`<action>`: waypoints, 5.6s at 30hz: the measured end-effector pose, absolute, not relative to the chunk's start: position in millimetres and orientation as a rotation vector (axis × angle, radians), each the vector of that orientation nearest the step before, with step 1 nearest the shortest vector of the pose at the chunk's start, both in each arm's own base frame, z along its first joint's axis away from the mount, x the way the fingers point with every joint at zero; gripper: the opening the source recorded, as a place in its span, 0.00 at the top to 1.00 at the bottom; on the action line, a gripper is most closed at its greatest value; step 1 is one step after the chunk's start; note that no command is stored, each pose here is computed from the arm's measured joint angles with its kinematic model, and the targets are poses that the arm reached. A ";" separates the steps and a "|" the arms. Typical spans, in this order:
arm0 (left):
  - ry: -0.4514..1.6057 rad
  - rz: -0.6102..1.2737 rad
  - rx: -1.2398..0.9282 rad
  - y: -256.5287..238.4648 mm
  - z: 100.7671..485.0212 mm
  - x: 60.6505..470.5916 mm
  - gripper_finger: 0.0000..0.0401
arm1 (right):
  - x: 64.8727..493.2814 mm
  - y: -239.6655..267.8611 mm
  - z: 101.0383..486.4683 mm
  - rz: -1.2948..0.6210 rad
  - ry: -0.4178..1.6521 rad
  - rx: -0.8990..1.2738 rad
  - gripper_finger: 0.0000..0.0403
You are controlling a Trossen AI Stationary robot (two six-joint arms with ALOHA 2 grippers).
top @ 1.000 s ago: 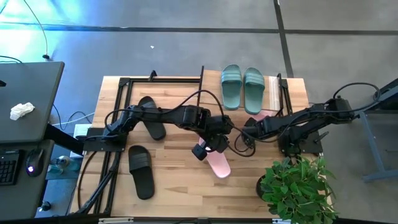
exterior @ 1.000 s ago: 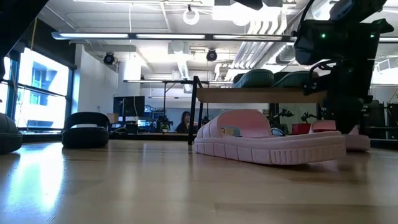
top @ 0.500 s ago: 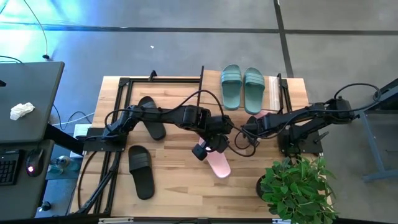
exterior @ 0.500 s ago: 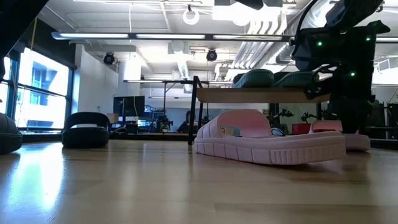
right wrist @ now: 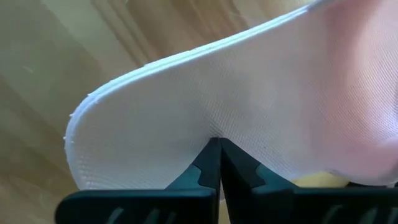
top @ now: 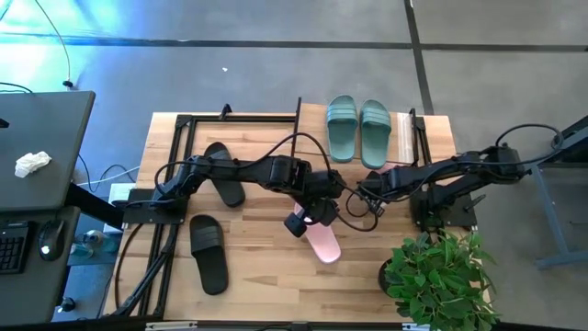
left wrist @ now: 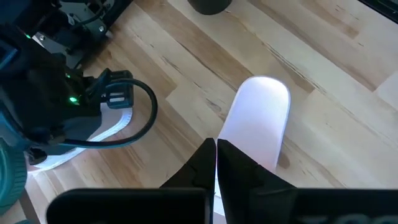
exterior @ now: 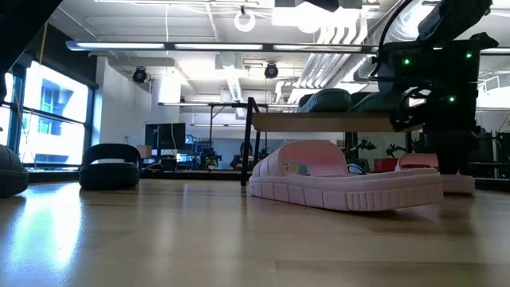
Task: Pick and place slides into the shelf
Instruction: Put the left pink slides under the shelf, then put the pink slides under the shelf
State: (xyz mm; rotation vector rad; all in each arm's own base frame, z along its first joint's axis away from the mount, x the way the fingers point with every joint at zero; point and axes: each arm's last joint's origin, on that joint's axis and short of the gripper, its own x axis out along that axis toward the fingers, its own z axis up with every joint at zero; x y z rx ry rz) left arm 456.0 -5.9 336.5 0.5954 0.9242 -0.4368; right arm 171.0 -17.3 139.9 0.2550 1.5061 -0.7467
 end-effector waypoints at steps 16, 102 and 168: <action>0.864 -0.418 0.608 -6.0 339.8 460.9 0.99 | 163.1 -10.1 145.7 -0.941 1.488 0.158 1.00; 0.911 -0.439 0.625 -6.6 337.0 457.0 0.99 | 145.8 -3.7 133.4 -1.121 1.031 0.630 1.00; 0.035 -1.231 0.641 -67.4 479.0 333.2 1.00 | 114.2 5.2 323.2 -0.663 0.500 0.524 1.00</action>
